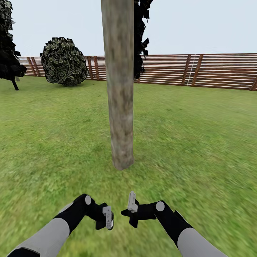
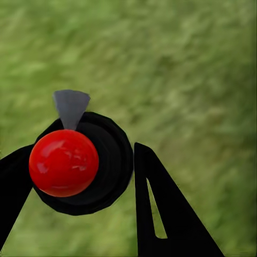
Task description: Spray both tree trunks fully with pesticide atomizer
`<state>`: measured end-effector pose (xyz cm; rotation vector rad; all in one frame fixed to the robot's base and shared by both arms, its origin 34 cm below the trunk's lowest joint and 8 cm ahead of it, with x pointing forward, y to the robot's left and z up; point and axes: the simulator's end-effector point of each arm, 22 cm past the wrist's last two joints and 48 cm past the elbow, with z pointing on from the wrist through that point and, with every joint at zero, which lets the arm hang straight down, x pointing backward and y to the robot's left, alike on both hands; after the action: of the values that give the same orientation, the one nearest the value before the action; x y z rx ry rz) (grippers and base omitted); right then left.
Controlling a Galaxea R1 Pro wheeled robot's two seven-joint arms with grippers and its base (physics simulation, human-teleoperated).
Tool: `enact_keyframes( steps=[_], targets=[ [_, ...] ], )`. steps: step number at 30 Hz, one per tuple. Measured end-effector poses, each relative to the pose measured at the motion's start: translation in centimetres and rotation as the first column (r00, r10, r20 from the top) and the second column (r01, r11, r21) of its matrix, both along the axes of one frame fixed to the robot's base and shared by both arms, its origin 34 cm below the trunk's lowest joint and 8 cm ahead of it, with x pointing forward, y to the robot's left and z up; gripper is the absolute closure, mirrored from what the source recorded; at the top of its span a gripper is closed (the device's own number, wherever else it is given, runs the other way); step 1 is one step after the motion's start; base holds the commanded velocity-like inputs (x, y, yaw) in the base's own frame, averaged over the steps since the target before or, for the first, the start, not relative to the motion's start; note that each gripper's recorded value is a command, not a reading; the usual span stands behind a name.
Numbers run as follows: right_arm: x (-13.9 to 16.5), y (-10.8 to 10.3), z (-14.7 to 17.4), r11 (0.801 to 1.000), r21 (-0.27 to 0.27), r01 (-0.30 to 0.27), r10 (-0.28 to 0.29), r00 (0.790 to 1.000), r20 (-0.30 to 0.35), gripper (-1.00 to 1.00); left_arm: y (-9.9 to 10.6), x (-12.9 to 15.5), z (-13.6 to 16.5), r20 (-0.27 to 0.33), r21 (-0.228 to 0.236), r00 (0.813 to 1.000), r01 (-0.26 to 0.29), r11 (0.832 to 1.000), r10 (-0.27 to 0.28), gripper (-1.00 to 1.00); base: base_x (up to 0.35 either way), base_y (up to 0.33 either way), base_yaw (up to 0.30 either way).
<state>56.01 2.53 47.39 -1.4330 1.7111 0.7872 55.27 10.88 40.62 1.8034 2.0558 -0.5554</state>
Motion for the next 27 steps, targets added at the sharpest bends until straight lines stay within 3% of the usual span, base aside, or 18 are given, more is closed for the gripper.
enact_keyframes(
  steps=[9,15,27],
  targets=[
    [0.0,-0.1,-0.1,1.000,-0.002,0.001,-0.001,1.000,0.000,1.00,-0.5,-0.1,0.1,0.003,0.005,1.000,0.022,1.000,-0.022,1.00,0.000,0.000,0.000],
    [0.1,-0.4,-0.2,1.000,-0.006,0.004,-0.004,1.000,-0.001,1.00,-0.1,-1.2,0.1,-0.041,0.001,0.998,0.044,0.999,-0.044,1.00,0.000,0.000,0.000],
    [0.1,-0.5,-0.2,1.000,-0.007,0.005,-0.005,1.000,-0.001,1.00,-0.6,-1.4,0.4,-0.052,-0.024,0.998,0.041,0.999,-0.042,1.00,0.000,0.000,0.000]
  ],
)
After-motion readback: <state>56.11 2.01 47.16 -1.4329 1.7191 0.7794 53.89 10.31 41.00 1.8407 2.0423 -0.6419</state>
